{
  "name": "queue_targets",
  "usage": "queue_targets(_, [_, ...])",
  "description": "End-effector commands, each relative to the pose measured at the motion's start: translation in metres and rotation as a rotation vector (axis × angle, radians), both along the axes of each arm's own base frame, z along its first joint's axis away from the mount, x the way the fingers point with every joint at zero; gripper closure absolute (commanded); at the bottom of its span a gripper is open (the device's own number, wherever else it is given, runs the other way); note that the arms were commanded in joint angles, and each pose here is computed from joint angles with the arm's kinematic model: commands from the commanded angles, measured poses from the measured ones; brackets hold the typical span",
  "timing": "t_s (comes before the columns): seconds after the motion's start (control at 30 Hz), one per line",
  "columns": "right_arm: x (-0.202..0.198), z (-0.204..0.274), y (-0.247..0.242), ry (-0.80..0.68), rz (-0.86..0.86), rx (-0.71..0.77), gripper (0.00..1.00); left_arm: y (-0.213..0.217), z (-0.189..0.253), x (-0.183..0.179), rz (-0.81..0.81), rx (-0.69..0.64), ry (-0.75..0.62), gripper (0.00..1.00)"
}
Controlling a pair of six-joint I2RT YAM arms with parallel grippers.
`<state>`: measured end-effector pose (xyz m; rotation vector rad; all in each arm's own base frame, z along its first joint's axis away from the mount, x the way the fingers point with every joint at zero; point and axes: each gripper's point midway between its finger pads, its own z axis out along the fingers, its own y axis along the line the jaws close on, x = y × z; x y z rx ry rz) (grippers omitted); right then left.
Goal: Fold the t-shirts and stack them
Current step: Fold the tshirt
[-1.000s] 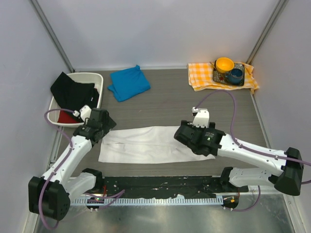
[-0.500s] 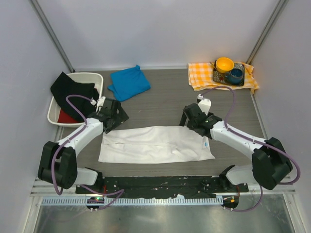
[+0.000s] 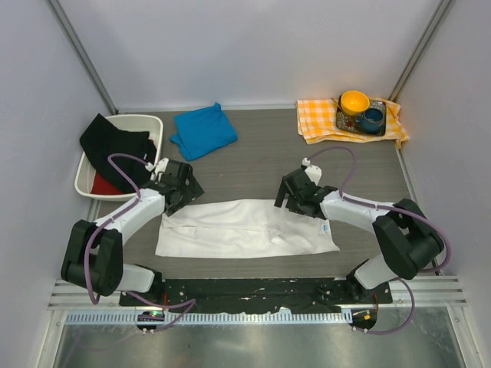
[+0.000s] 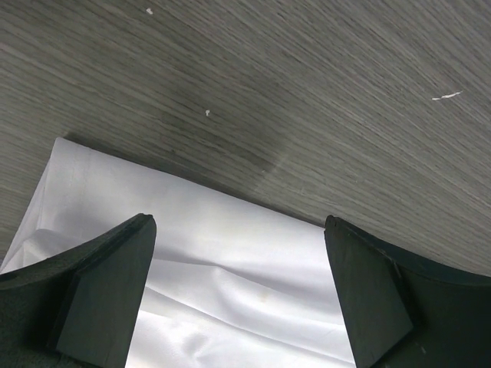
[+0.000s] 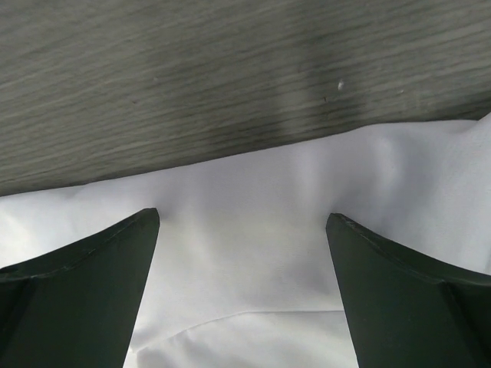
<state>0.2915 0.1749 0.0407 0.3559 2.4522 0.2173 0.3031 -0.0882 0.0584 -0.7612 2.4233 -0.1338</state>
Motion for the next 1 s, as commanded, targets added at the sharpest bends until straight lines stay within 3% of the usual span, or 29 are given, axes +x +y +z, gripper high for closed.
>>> queue_targets(0.0, [0.009, -0.008, 0.007, -0.007, -0.018, 0.048, 0.03, 0.002, 0.005, 0.006, 0.009, 0.012, -0.038, 0.04])
queue_targets(0.3, [0.039, -0.051, 0.003, 0.062, -0.028, -0.008, 0.03, 0.001, 0.028, 0.000, 0.015, -0.031, -0.100, 0.04])
queue_targets(0.5, [0.104, -0.072, 0.021, 0.090, -0.032, -0.004, 0.03, 0.004, 0.044, -0.011, 0.020, -0.047, -0.145, 0.05])
queue_targets(0.53, [0.133, -0.054, 0.036, 0.043, -0.021, 0.030, 0.03, 0.005, 0.044, -0.013, 0.020, -0.047, -0.144, 0.05])
queue_targets(0.57, [0.135, -0.075, 0.038, 0.099, -0.013, 0.007, 0.03, 0.004, 0.045, -0.014, 0.020, -0.051, -0.146, 0.05])
queue_targets(0.63, [0.175, -0.054, 0.060, 0.043, 0.009, 0.032, 0.03, 0.004, 0.047, -0.015, 0.015, -0.053, -0.153, 0.05])
queue_targets(0.7, [0.187, -0.072, 0.065, 0.088, 0.012, 0.012, 0.03, 0.004, 0.046, -0.014, 0.007, -0.047, -0.149, 0.05])
queue_targets(0.73, [0.213, -0.050, 0.078, 0.030, 0.017, 0.043, 0.03, 0.003, 0.046, -0.013, 0.002, -0.045, -0.149, 0.05])
queue_targets(0.8, [0.222, -0.070, 0.081, 0.082, 0.018, 0.037, 0.03, 0.002, 0.044, -0.011, -0.002, -0.040, -0.147, 0.05])
queue_targets(0.83, [0.245, -0.047, 0.091, 0.028, 0.020, 0.071, 0.03, 0.000, 0.039, -0.010, -0.009, -0.039, -0.134, 0.05])
queue_targets(0.97, [0.267, -0.042, 0.109, 0.030, 0.064, 0.107, 0.03, -0.013, 0.028, -0.007, -0.040, -0.060, -0.115, 0.05])
